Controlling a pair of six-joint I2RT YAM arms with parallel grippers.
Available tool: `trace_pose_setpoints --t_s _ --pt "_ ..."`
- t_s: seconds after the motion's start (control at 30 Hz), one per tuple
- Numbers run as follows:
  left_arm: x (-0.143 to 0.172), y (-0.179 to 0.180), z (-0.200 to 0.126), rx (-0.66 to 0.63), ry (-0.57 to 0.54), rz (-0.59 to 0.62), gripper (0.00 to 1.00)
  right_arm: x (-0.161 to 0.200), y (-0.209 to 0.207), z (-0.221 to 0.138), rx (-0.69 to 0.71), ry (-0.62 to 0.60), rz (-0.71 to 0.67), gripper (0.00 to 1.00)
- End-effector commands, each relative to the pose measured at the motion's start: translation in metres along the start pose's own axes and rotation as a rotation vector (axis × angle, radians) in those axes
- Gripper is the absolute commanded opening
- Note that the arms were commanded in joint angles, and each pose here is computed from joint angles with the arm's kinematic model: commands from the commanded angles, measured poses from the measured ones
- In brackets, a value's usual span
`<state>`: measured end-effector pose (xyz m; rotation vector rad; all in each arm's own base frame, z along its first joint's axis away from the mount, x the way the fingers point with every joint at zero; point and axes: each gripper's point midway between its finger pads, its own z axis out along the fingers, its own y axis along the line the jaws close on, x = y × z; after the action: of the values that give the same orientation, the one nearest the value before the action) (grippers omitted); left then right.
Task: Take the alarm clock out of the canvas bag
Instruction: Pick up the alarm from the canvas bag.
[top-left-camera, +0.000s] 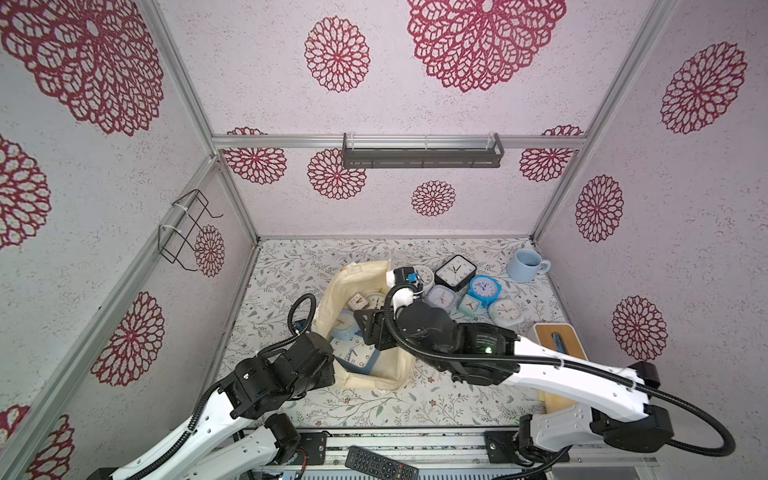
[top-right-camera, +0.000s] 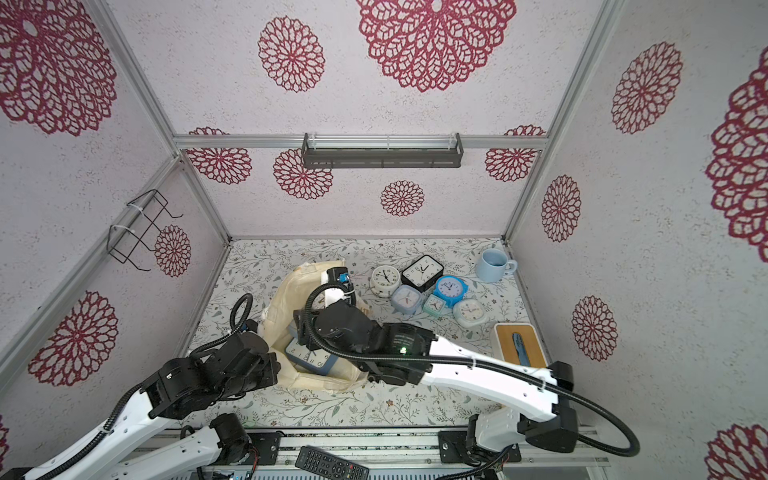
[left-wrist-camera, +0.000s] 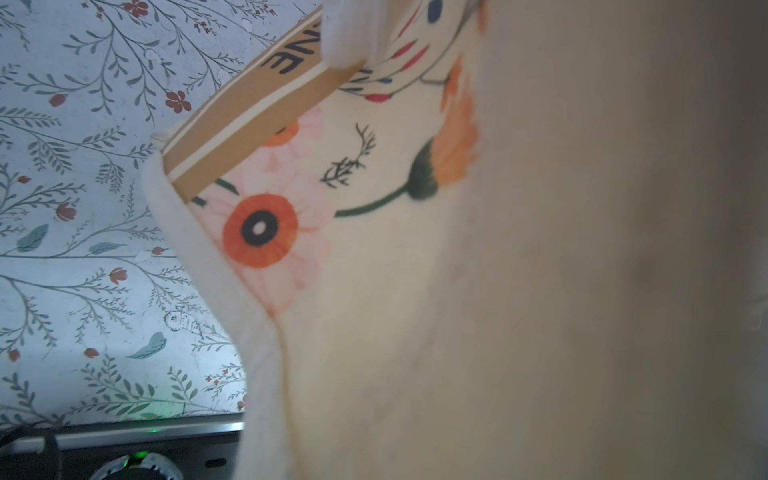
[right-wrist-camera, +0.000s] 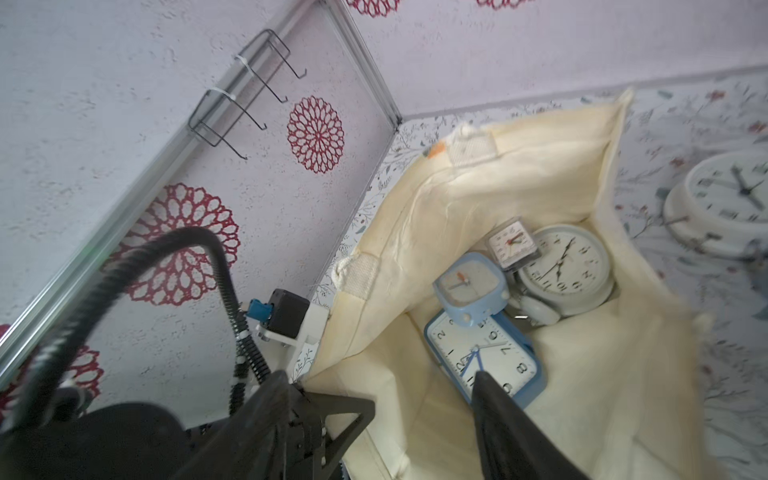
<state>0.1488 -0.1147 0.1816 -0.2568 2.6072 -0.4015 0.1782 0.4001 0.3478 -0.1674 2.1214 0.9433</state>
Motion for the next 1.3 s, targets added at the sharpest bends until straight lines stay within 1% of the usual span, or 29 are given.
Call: trace_pose_setpoints --t_s 0.0,0.1,0.2,0.27,0.37,0.4,0.5,0.63,0.77,0.97,1.27 --pt "0.003 0.009 0.002 -0.038 -0.004 -0.007 0.0 0.021 -0.006 0.032 0.03 0.031 0.186 0.71" --pt "0.002 0.007 0.002 -0.033 -0.008 -0.005 0.0 0.026 -0.02 0.053 0.081 -0.004 0.317 0.72" --pt "0.001 0.004 0.001 -0.023 -0.012 0.002 0.0 0.035 -0.044 0.073 0.122 -0.041 0.461 0.73" --pt "0.001 0.002 0.002 -0.018 -0.012 0.012 0.0 0.043 -0.06 0.086 0.151 -0.055 0.532 0.73" --pt "0.001 -0.002 0.005 -0.013 -0.007 0.024 0.0 0.053 -0.077 0.111 0.162 -0.066 0.602 0.74" --pt "0.002 -0.003 0.007 -0.014 -0.004 0.032 0.0 0.061 -0.079 0.12 0.164 -0.049 0.629 0.74" --pt "0.003 -0.003 0.007 -0.015 -0.002 0.038 0.0 0.063 -0.095 0.145 0.192 -0.043 0.687 0.75" --pt "0.005 -0.005 0.008 -0.003 0.003 0.048 0.0 0.076 -0.118 0.162 0.248 -0.081 0.72 0.76" --pt "0.011 -0.004 0.012 -0.002 0.023 0.054 0.0 0.088 -0.138 0.176 0.255 -0.119 0.764 0.77" --pt "0.017 -0.004 0.016 -0.005 0.044 0.065 0.0 0.095 -0.146 0.197 0.237 -0.107 0.741 0.77" --pt "0.023 0.0 0.02 -0.016 0.061 0.073 0.0 0.107 -0.164 0.212 0.255 -0.078 0.716 0.78"
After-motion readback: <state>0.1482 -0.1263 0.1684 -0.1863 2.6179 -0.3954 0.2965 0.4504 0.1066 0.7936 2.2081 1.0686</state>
